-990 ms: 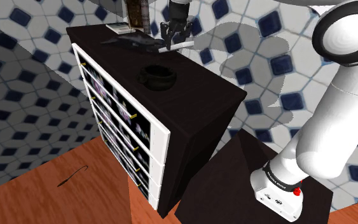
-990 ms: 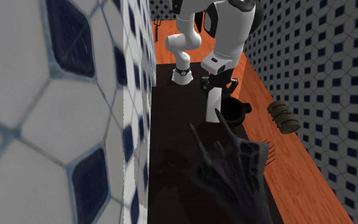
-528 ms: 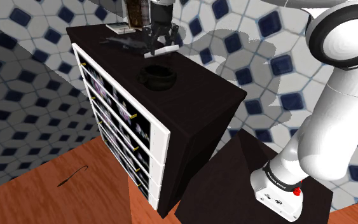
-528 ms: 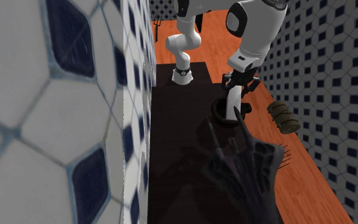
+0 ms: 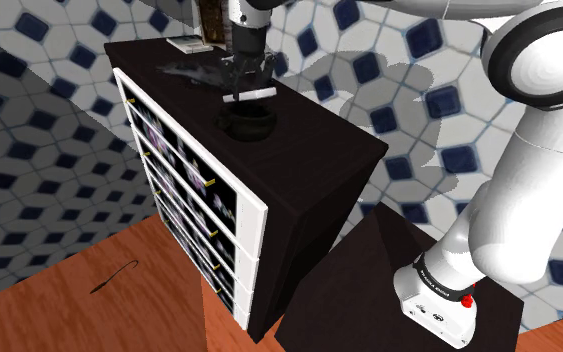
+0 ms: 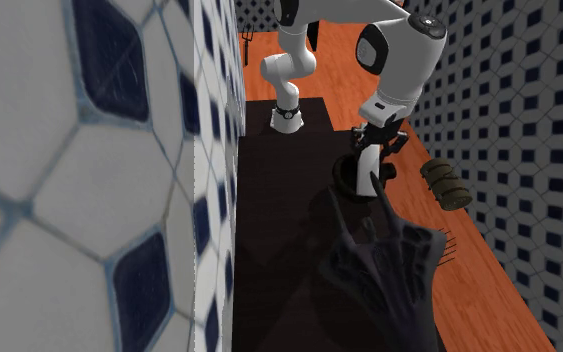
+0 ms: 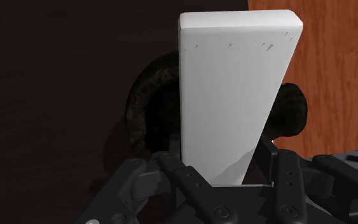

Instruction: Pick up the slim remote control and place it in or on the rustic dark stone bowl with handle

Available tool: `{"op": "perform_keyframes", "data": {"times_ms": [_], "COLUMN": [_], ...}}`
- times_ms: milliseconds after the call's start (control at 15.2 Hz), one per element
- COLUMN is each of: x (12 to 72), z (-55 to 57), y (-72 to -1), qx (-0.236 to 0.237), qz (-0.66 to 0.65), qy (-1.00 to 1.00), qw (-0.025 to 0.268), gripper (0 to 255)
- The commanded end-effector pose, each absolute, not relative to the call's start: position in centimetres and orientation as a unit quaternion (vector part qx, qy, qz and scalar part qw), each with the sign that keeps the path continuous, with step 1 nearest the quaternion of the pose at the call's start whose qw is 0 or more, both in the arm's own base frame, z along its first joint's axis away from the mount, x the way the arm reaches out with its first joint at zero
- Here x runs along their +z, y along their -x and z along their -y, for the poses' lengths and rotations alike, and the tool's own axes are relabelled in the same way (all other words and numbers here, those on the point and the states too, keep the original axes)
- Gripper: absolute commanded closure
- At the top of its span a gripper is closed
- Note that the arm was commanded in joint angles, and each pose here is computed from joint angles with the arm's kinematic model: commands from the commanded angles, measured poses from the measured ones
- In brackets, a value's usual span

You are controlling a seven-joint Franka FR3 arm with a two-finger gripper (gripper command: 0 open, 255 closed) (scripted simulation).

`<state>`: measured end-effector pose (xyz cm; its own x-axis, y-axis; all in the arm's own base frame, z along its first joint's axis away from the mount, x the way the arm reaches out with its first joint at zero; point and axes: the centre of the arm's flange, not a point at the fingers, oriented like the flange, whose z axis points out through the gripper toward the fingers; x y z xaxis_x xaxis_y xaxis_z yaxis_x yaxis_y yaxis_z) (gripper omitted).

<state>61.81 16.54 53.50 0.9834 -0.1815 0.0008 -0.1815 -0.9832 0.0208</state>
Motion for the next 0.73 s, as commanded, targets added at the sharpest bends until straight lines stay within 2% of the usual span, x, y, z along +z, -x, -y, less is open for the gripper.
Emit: {"op": "perform_keyframes", "data": {"times_ms": [0,264,660], "x": [52.4,50.1,50.1], "z": [-16.5,-16.5,-16.5], "y": [-61.9,-61.9,-61.9], "qx": [0.0,0.0,0.0], "qz": [0.092,0.092,0.091], "qy": [-0.996,-0.996,-0.996], "qw": [0.011,0.011,0.011], "gripper": [255,255,255]}}
